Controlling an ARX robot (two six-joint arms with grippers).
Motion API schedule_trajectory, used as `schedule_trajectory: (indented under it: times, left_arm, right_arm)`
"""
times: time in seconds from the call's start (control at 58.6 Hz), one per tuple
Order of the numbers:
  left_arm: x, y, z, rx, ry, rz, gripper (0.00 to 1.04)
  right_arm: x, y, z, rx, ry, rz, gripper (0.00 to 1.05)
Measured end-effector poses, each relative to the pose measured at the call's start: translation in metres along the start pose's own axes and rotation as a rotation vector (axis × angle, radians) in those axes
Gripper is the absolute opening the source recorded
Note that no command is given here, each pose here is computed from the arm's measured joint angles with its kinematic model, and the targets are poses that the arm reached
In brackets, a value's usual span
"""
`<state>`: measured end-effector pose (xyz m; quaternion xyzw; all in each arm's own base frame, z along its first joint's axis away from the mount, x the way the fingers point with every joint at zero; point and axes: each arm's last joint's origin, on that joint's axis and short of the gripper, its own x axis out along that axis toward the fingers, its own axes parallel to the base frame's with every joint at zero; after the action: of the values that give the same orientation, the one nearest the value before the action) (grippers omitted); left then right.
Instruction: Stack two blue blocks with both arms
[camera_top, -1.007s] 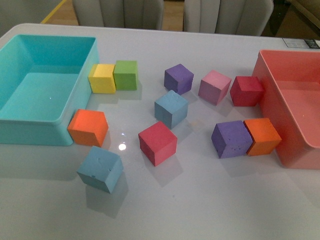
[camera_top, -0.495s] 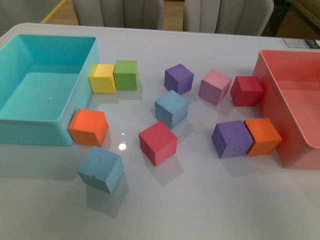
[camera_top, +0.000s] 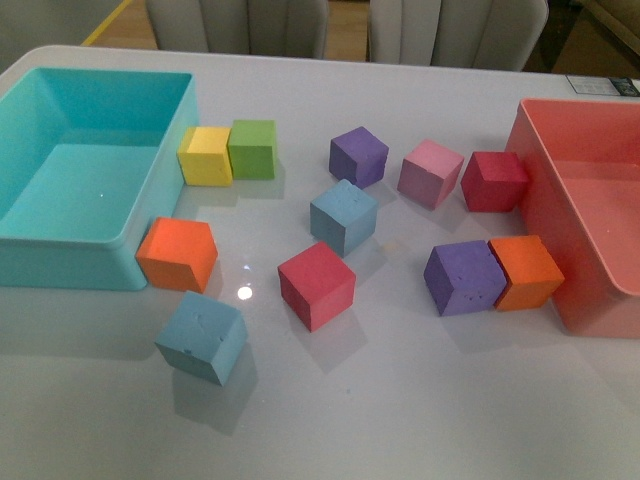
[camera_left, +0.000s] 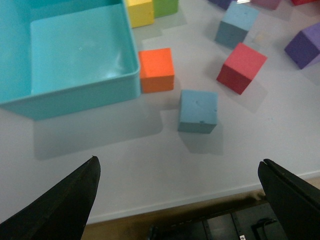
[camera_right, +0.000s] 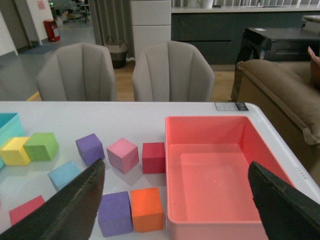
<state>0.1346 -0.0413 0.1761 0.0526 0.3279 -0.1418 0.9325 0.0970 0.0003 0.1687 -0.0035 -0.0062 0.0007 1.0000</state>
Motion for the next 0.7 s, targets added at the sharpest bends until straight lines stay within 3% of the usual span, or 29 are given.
schedule_trajectory:
  times: [0.068, 0.256, 0.461, 0.7]
  left_arm:
    - [0.011, -0.010, 0.009, 0.033, 0.000, -0.028, 0.96]
    - [0.057, -0.041, 0.021, 0.122, 0.061, -0.090, 0.96]
    - [0.112, -0.072, 0.007, 0.265, 0.209, -0.137, 0.96]
    - [0.140, -0.091, -0.009, 0.368, 0.305, -0.164, 0.96]
  right_arm:
    - [0.000, 0.000, 0.000, 0.001, 0.000, 0.000, 0.97]
    - [0.000, 0.000, 0.000, 0.000, 0.000, 0.000, 0.96]
    - [0.000, 0.000, 0.000, 0.000, 0.000, 0.000, 0.96]
    - [0.000, 0.000, 0.000, 0.000, 0.000, 0.000, 0.96]
